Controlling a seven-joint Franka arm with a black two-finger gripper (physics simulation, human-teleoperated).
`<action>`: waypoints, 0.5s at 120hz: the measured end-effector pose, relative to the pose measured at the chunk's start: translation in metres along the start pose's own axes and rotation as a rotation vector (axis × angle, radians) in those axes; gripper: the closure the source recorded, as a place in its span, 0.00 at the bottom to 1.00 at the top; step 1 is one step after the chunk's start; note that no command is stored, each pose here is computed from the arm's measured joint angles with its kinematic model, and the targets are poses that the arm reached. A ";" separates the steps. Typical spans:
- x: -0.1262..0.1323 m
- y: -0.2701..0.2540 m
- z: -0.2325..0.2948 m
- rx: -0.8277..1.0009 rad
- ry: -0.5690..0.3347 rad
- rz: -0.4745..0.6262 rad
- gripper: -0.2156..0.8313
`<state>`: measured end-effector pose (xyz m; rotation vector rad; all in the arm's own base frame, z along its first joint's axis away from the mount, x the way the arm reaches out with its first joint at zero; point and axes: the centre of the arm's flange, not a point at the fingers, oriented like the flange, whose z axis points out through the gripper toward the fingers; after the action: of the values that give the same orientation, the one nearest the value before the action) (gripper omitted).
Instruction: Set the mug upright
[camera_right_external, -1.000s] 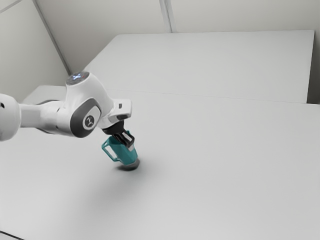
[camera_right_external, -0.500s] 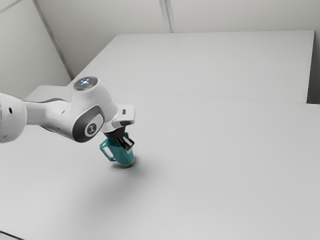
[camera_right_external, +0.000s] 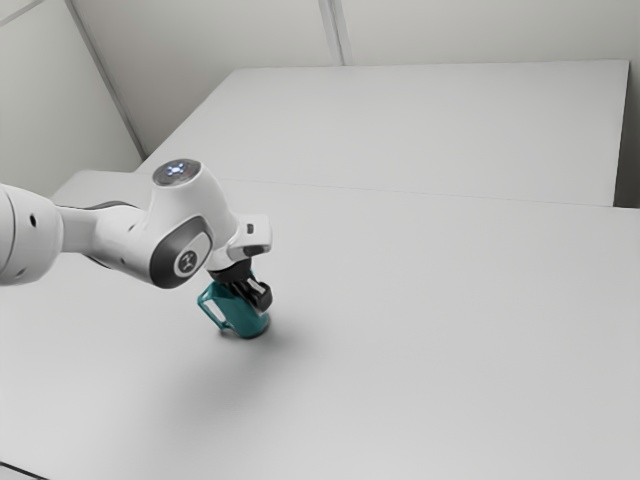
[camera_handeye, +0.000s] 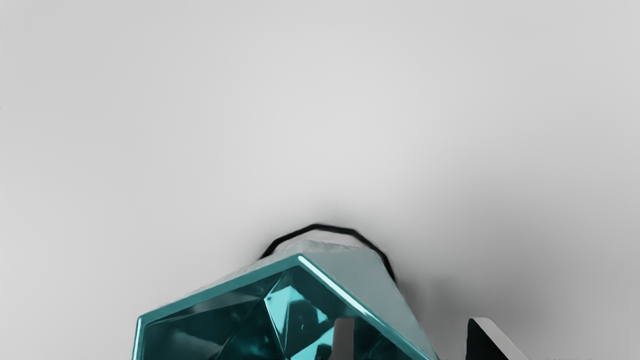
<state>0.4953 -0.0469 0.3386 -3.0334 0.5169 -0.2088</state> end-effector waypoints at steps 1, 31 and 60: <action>0.000 0.000 0.000 0.000 0.000 0.000 0.56; 0.016 -0.003 -0.035 0.021 0.041 0.028 0.31; 0.058 -0.033 -0.125 0.053 0.086 -0.004 0.24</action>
<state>0.5427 -0.0392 0.4723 -2.9848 0.5021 -0.3485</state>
